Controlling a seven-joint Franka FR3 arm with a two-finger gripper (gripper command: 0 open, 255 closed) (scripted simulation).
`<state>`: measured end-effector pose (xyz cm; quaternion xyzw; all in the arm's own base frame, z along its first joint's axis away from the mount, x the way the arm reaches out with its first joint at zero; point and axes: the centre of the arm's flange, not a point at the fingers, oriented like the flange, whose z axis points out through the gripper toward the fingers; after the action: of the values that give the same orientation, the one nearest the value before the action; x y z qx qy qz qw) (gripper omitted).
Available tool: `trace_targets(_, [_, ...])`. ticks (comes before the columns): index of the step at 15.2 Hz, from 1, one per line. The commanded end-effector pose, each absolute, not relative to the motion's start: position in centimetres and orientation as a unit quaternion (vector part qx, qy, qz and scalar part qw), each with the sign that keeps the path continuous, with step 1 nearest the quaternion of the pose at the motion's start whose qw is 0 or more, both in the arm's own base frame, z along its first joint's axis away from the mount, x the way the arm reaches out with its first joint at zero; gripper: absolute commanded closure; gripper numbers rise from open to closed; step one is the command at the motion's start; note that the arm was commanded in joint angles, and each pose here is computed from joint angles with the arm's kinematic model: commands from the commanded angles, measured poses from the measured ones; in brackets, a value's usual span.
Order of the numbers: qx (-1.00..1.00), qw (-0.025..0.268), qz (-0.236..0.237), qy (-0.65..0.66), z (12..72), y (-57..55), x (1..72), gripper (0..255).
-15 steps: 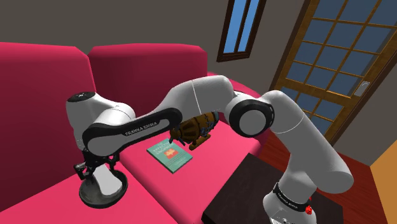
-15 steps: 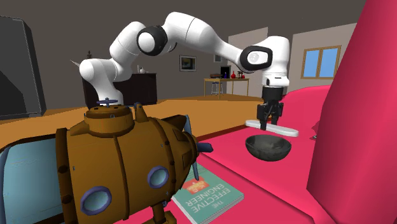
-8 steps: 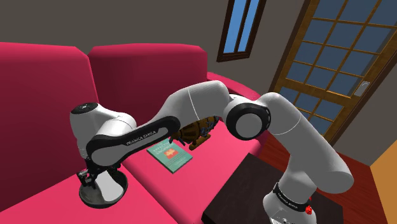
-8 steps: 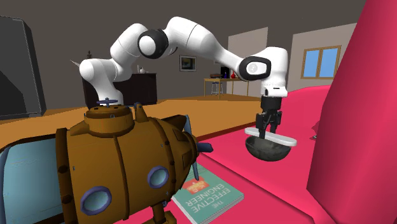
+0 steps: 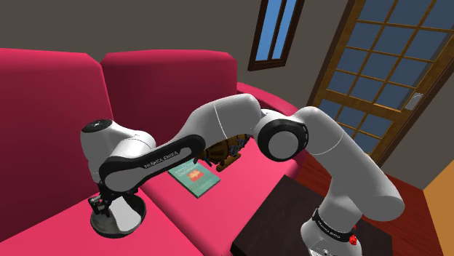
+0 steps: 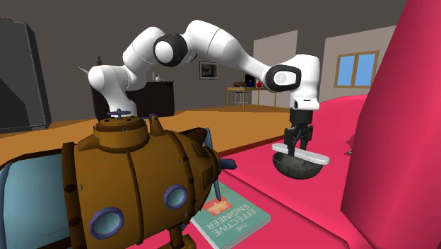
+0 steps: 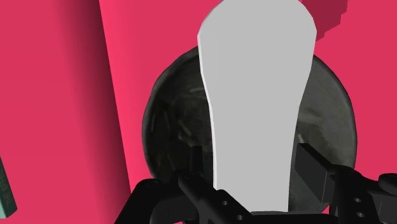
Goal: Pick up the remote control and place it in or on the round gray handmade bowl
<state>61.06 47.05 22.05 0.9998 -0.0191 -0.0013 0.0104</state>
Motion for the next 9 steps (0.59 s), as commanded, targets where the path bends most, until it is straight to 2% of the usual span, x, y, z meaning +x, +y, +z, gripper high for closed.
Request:
trace_targets(1, [1.000,0.010,-0.001,-0.019,22.1,47.1,61.1,0])
trace_targets(6, [1.000,0.010,-0.001,-0.019,22.1,47.1,61.1,0])
trace_targets(9, [1.000,0.010,-0.001,-0.019,26.0,47.1,61.1,0])
